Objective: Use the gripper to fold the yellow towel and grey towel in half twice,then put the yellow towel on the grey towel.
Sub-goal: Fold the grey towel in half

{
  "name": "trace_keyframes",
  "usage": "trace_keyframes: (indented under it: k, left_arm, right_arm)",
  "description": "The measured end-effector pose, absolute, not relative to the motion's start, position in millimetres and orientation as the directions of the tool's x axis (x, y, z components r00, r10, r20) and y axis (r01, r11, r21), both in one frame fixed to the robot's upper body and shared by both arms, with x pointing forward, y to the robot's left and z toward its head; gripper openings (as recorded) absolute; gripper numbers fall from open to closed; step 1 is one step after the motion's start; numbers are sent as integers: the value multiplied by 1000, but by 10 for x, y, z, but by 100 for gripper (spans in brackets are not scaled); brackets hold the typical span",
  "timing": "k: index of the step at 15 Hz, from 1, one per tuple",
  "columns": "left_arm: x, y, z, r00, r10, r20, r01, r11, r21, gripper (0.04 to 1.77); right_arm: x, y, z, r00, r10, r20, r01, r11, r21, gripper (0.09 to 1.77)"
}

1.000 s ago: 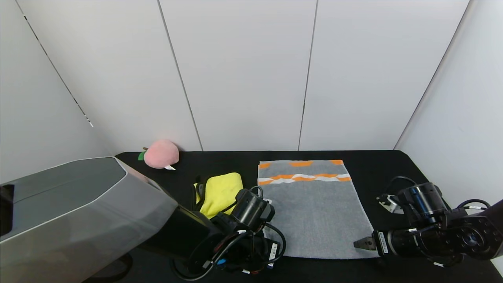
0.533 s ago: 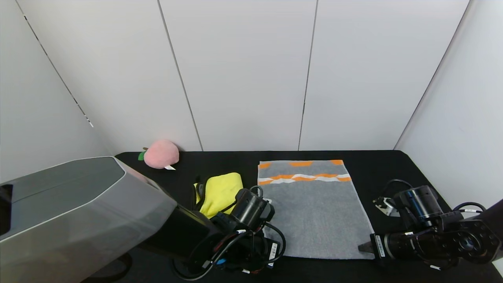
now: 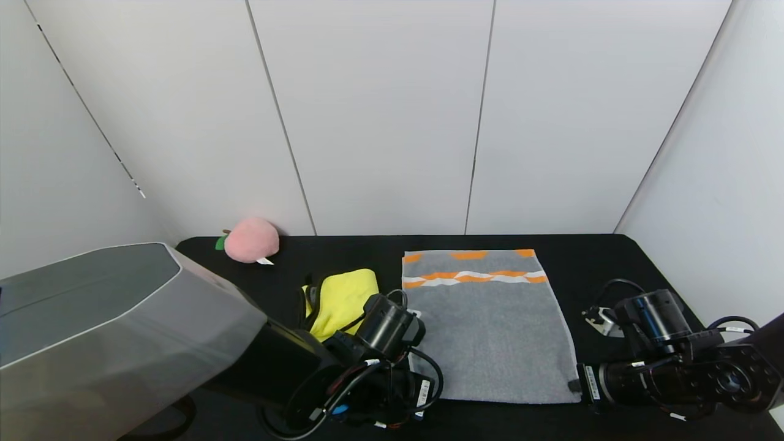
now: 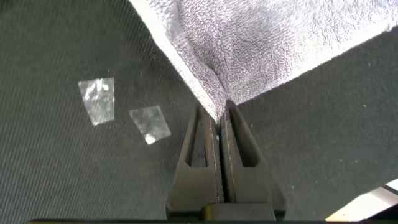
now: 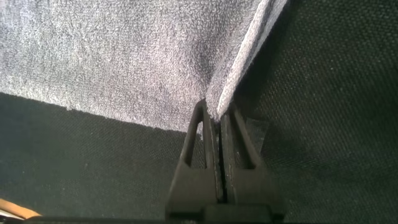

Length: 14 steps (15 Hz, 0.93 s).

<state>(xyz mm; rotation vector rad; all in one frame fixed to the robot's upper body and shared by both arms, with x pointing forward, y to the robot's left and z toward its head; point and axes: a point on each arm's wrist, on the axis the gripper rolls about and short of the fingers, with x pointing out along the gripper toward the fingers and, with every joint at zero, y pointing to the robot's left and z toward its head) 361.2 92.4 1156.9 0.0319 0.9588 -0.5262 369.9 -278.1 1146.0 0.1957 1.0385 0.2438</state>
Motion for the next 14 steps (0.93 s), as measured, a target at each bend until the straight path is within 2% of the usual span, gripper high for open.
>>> trace_keyframes:
  k: [9, 14]
  left_arm:
    - [3354, 1098, 11668, 478, -371, -796, 427, 890, -158, 13]
    - [3083, 1065, 11763, 486, -368, -793, 430, 891, -149, 13]
  right_arm:
    - [3487, -2816, 11625, 511, 300, -805, -119, 953, 280, 14]
    - [3246, -2820, 11723, 519, 312, -796, -131, 949, 287, 14]
